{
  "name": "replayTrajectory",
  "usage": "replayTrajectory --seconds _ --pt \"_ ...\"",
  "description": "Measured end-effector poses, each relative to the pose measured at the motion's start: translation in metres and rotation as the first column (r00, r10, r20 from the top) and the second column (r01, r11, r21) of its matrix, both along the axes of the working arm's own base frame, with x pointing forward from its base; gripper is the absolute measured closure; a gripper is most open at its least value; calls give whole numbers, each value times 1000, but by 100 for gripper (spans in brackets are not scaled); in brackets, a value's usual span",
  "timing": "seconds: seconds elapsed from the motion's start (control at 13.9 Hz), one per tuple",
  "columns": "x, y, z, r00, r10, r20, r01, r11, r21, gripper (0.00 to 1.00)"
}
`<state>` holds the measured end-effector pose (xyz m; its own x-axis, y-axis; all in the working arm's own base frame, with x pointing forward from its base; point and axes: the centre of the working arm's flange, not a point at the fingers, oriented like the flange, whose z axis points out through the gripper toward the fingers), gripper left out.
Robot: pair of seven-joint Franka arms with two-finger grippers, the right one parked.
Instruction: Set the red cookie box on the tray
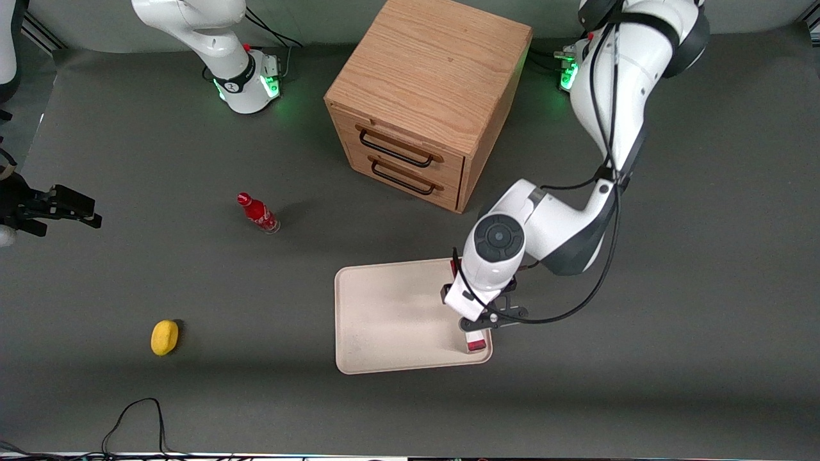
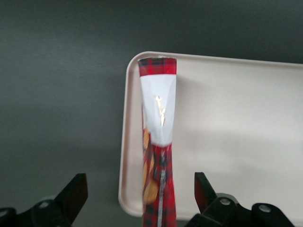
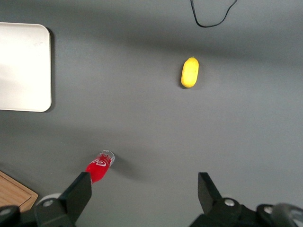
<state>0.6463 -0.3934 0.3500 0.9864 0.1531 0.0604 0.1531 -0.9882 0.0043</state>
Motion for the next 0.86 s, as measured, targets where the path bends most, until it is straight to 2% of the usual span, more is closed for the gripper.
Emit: replayTrajectory --seconds 0.07,0.22,0.43,0.72,0.86 --pt "-11 5 22 1000 -30 0 30 1000 3 0" --pt "-36 35 64 994 -105 -25 105 994 -6 0" --pt "-69 121 113 986 -159 -55 159 987 -8 0" --pt "-113 260 169 983 -129 -131 128 992 -17 0" --pt "-128 307 194 985 -89 -151 87 996 -17 0"
